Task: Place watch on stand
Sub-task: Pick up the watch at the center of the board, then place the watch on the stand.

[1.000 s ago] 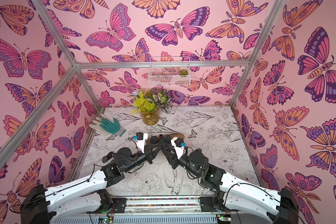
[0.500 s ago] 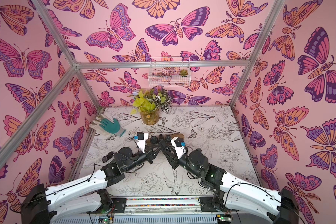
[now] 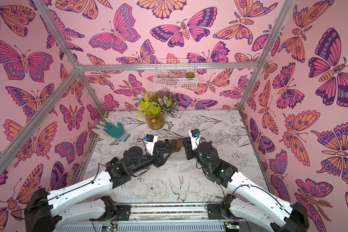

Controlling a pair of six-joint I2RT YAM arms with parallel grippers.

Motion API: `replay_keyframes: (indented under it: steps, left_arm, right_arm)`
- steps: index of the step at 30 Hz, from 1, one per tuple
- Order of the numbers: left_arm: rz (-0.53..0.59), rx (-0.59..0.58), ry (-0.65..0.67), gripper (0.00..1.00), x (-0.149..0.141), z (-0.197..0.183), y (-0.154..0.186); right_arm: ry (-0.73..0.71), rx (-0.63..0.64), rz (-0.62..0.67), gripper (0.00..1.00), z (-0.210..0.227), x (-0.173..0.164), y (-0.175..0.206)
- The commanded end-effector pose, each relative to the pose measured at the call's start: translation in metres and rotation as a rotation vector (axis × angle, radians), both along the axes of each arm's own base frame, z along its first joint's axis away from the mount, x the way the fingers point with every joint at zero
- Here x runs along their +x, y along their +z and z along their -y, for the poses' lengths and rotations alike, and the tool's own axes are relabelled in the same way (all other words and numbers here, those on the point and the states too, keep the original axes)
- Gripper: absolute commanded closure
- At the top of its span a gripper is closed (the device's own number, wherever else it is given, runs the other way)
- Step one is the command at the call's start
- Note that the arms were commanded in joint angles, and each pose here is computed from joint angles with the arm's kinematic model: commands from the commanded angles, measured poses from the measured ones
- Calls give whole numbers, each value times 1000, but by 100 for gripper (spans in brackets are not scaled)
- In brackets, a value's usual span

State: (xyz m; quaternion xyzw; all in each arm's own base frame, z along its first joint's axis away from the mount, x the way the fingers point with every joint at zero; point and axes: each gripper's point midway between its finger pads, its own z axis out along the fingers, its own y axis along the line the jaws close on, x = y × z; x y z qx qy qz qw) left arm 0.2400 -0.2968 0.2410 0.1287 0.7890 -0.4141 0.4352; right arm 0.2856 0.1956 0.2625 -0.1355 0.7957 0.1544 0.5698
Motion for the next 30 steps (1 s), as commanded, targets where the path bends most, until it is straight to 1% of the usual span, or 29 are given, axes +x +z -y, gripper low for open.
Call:
replay_keyframes:
  steps: [1, 2, 4, 7, 10, 13, 18, 25, 30]
  left_arm:
    - [-104, 100, 119, 39, 19, -31, -25]
    - [-146, 114, 168, 36, 26, -44, -32]
    - [-233, 128, 243, 35, 38, -67, -50]
    - [-358, 125, 317, 34, 52, -94, -76]
    - [-441, 130, 344, 33, 59, -109, -96]
    - [-493, 135, 364, 32, 66, -117, -110]
    - [-548, 114, 377, 36, 79, -124, -130]
    - [-554, 73, 322, 45, 97, -116, -138]
    - [-552, 65, 280, 50, 105, -106, -141]
  right_arm:
    - [-106, -63, -70, 67, 26, 23, -17]
    - [-127, -72, -89, 67, 31, 30, -23]
    - [-159, -81, -125, 67, 38, 43, -35]
    - [-197, -93, -173, 67, 43, 61, -51]
    - [-220, -102, -217, 67, 45, 78, -67]
    - [-236, -121, -256, 67, 44, 91, -83]
    - [-244, -132, -298, 67, 40, 107, -103]
    - [-243, -139, -356, 67, 39, 120, -125]
    - [-195, -130, -415, 67, 27, 121, -134]
